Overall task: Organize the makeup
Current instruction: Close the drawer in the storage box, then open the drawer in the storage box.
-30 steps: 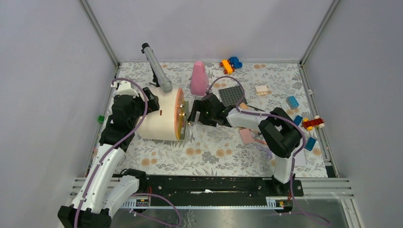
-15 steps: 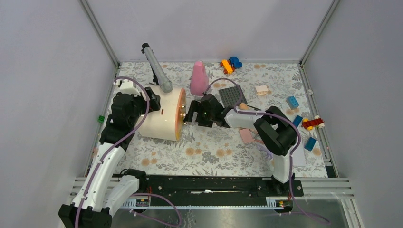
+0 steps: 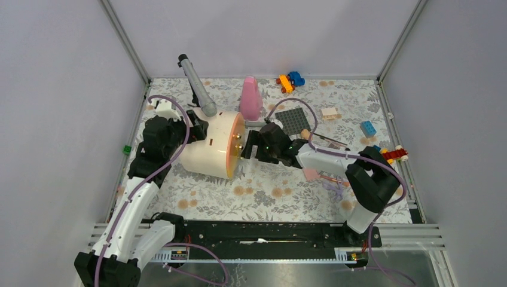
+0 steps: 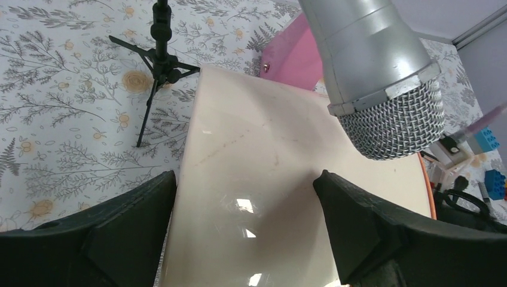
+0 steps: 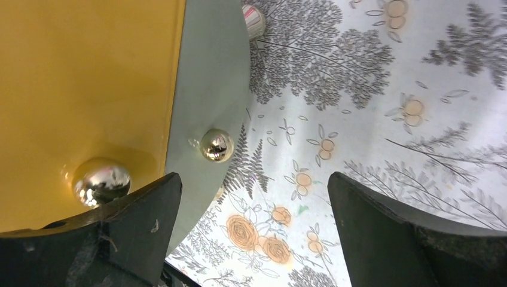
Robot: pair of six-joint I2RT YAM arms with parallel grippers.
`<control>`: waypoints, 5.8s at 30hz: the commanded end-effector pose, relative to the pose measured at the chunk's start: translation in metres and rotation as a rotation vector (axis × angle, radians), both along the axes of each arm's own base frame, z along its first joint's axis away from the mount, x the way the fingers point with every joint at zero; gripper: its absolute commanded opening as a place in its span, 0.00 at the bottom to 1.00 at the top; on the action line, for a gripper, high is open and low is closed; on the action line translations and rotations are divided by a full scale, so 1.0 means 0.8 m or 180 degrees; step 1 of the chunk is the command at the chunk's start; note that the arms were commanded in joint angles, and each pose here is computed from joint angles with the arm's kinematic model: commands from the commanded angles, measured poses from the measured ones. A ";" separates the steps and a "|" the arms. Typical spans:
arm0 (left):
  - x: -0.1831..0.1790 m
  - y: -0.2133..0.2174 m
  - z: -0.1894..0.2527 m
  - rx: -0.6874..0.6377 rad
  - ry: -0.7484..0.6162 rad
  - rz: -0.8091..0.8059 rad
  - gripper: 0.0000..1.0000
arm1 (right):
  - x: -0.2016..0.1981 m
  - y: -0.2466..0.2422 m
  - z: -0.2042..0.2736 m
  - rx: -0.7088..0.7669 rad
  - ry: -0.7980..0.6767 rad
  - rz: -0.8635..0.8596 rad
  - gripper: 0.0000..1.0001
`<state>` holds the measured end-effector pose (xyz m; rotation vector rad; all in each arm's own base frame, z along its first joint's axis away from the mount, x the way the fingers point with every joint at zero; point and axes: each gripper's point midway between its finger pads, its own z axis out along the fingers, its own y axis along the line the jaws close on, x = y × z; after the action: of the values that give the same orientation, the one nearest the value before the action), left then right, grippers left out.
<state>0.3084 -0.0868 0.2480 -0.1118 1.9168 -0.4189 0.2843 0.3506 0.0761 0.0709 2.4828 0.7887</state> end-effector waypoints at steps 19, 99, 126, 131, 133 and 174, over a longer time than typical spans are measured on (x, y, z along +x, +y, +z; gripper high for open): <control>-0.045 -0.005 -0.083 0.0098 0.0850 -0.0106 0.72 | -0.013 -0.028 0.096 0.0999 -0.0532 -0.0471 0.94; -0.042 0.001 -0.083 0.0083 0.0840 -0.0073 0.73 | -0.023 -0.181 0.085 0.0861 -0.1035 -0.1820 0.64; -0.041 0.007 -0.081 0.0100 0.0827 -0.0001 0.74 | 0.038 -0.116 0.213 -0.0853 -0.1533 -0.0315 0.83; -0.041 0.006 -0.081 0.0097 0.0832 -0.0006 0.74 | 0.069 -0.087 0.215 -0.1033 -0.1490 -0.0217 0.82; -0.041 0.006 -0.082 0.0099 0.0838 -0.0005 0.74 | 0.082 -0.075 0.204 -0.1119 -0.1429 -0.0201 0.82; -0.041 0.010 -0.079 0.0098 0.0819 0.0036 0.73 | 0.052 -0.098 0.154 -0.1458 -0.1040 -0.0199 0.89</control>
<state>0.3029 -0.0853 0.2477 -0.1772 1.9244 -0.4537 0.3354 0.2811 0.2207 -0.1526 2.1909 0.2514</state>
